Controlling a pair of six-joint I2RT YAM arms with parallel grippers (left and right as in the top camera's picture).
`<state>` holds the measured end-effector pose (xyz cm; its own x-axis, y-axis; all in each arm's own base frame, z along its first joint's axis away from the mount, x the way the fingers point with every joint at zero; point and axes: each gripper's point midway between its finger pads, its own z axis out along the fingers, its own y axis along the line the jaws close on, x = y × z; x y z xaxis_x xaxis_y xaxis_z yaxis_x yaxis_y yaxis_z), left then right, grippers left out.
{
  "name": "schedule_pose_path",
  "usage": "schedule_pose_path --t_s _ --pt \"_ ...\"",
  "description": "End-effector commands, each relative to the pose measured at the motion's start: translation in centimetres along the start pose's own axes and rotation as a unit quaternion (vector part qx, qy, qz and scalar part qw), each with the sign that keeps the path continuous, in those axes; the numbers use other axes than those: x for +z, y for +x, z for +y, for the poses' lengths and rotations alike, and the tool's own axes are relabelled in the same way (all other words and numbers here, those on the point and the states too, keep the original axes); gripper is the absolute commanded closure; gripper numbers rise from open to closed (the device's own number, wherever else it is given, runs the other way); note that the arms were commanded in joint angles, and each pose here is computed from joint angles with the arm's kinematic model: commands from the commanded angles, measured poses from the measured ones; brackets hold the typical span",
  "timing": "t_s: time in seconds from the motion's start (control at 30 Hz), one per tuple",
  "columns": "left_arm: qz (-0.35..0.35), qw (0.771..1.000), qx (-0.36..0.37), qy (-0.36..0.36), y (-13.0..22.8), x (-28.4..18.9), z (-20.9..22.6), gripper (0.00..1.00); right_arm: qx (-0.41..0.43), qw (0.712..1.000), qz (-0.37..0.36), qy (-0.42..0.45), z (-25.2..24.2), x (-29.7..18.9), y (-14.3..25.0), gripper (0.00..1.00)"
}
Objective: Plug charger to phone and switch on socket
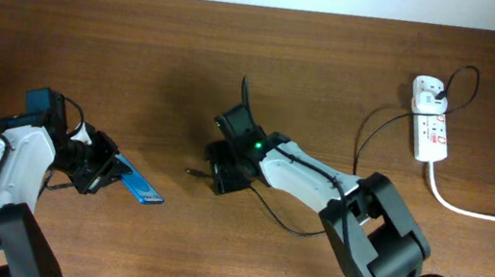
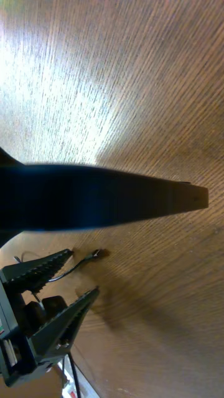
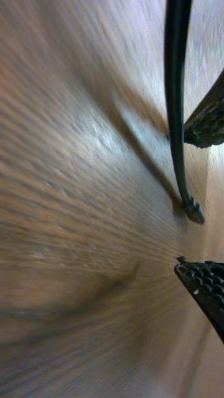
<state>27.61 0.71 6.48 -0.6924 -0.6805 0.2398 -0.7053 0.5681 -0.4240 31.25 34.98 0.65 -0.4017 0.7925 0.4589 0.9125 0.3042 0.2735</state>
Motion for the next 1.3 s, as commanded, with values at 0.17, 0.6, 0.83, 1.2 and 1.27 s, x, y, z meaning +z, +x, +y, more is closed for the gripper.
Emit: schedule_pose_path --t_s 0.17,0.6,0.83,1.2,1.27 --pt "0.014 0.999 0.033 0.003 0.6 -0.2 0.0 1.00 0.036 0.988 -0.097 0.111 -6.9 4.2 -4.8 0.72" --pt "0.023 0.999 0.029 0.000 1.0 -0.2 0.2 1.00 0.006 0.972 -0.177 0.152 -8.3 2.2 -9.3 0.96" --pt "0.052 0.994 0.074 0.054 2.2 -0.4 -1.5 1.00 -0.219 0.955 -0.169 0.103 -3.4 0.4 -10.0 0.96" --pt "0.042 0.950 0.216 0.224 2.6 -1.9 -7.2 1.00 -0.540 0.823 -0.176 -0.023 1.9 -13.1 0.1 0.96" --pt "0.046 0.950 0.212 0.223 2.7 -1.9 -7.1 1.00 -0.541 0.814 -0.195 0.089 -2.7 -9.5 -3.0 0.96"
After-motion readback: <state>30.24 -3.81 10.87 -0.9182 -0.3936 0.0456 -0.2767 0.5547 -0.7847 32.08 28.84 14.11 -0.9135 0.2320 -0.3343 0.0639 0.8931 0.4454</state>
